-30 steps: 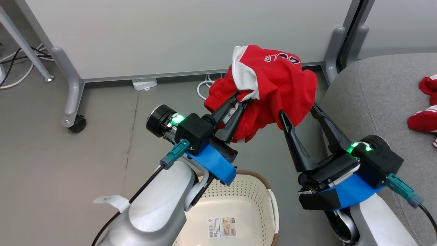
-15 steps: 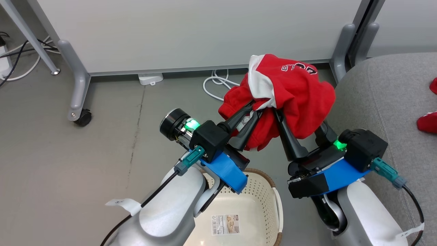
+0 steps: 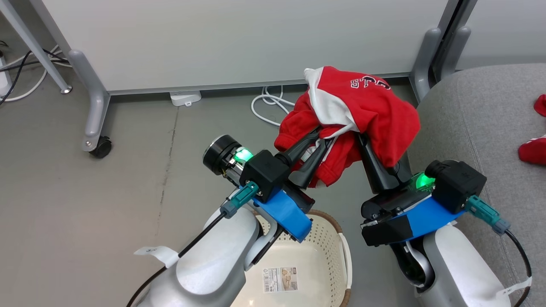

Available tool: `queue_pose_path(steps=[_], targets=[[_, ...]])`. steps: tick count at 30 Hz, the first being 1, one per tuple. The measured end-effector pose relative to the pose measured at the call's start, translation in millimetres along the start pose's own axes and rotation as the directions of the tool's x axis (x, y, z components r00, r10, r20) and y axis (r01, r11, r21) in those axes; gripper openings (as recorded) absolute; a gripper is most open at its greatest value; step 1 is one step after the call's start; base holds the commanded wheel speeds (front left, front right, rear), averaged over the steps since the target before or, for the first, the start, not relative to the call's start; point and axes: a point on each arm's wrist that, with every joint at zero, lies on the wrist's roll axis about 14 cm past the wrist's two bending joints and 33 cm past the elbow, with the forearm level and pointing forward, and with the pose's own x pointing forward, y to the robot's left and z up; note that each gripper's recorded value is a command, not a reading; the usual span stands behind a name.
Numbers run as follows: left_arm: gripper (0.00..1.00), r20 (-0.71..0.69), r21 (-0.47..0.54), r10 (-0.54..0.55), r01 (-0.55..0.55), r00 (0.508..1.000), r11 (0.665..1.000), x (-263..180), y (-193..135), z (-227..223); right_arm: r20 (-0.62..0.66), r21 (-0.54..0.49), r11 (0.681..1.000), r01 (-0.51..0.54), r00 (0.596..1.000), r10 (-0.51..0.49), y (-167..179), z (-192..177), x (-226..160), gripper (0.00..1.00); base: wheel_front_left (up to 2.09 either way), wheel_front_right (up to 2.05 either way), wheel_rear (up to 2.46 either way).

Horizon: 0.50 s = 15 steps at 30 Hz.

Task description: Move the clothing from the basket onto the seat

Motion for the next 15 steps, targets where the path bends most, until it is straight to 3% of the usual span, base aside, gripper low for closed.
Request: queue_pose_path(steps=[13, 14, 15], targets=[[0.0, -0.002, -0.002, -0.005, 0.005, 1.0, 1.0, 2.0, -0.1, -0.7, 0.002, 0.0, 1.0, 0.008, 1.0, -0.008, -3.2, -0.2, 1.0, 0.0, 0.0, 0.0, 0.0], [0.35, 0.0, -0.011, 0.0, 0.0, 1.0, 1.0, 2.0, 1.1, 0.0, 0.002, 0.0, 1.0, 0.007, 1.0, -0.007, -3.1, 0.0, 1.1, 0.0, 0.0, 0.0, 0.0], [1.0, 0.003, -0.012, 0.002, -0.002, 1.0, 1.0, 2.1, 1.8, 0.9, 0.002, 0.0, 1.0, 0.007, 1.0, -0.007, -3.1, 0.1, 1.2, 0.0, 0.0, 0.0, 0.0]])
